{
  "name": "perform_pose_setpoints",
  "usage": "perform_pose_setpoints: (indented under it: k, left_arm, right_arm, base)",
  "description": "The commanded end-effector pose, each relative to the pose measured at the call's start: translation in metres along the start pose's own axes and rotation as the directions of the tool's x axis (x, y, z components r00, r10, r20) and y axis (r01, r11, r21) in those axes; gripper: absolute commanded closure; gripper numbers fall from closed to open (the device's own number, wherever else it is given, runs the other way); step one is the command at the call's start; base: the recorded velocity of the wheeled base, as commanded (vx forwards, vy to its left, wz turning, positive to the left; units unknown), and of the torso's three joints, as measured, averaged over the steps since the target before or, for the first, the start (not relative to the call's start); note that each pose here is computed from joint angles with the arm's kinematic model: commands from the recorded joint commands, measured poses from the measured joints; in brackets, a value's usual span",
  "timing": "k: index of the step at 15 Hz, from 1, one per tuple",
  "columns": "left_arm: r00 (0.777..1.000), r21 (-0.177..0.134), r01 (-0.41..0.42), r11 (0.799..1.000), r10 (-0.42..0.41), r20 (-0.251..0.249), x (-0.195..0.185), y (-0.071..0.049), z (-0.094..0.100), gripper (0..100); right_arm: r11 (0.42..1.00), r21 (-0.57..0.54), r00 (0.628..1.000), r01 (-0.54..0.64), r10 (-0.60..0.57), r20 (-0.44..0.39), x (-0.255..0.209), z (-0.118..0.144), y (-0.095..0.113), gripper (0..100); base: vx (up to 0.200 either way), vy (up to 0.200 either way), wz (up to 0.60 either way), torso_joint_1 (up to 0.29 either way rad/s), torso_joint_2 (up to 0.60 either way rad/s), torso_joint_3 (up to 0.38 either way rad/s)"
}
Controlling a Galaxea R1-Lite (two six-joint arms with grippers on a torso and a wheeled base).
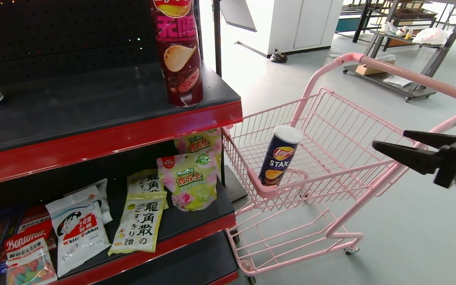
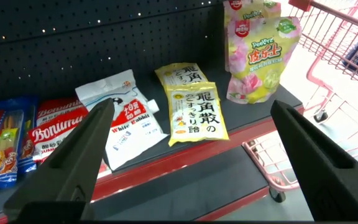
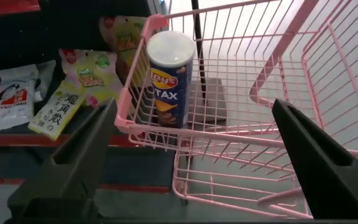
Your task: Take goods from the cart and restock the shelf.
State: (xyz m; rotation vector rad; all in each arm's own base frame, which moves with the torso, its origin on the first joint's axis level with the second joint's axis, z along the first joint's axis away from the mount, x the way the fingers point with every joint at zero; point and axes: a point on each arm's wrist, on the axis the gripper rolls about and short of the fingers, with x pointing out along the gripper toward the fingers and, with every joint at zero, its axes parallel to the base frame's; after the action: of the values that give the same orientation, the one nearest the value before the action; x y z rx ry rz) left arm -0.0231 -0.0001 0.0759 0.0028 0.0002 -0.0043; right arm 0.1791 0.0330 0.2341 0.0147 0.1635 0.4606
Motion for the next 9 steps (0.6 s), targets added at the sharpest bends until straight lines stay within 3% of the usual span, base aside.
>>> perform_pose_setpoints:
  k: [1, 5, 9]
  left_arm:
    - [1.0, 0.0, 0.0, 1.0, 0.0, -0.001, 0.0, 0.0, 0.0, 0]
    - [1.0, 0.0, 0.0, 1.0, 0.0, 0.0, 0.0, 0.0, 0.0, 0]
    - [1.0, 0.002, 0.0, 1.0, 0.0, -0.001, 0.0, 0.0, 0.0, 0]
  right_arm:
    - [0.999, 0.046, 0.991, -0.012, 0.018, -0.13, 0.041, -0.021, -0.013, 0]
    - [0.995, 0.055, 0.984, -0.079, 0.087, -0.155, 0.062, -0.022, -0.013, 0]
    - [0.981, 0.055, 0.965, -0.189, 0.195, -0.178, 0.1, -0.031, 0.001, 0]
  base:
    - [0.0, 0.0, 0.0, 0.0, 0.0, 0.0]
    - [0.0, 0.0, 0.0, 0.0, 0.0, 0.0]
    - [0.0, 0.0, 0.0, 0.0, 0.0, 0.0]
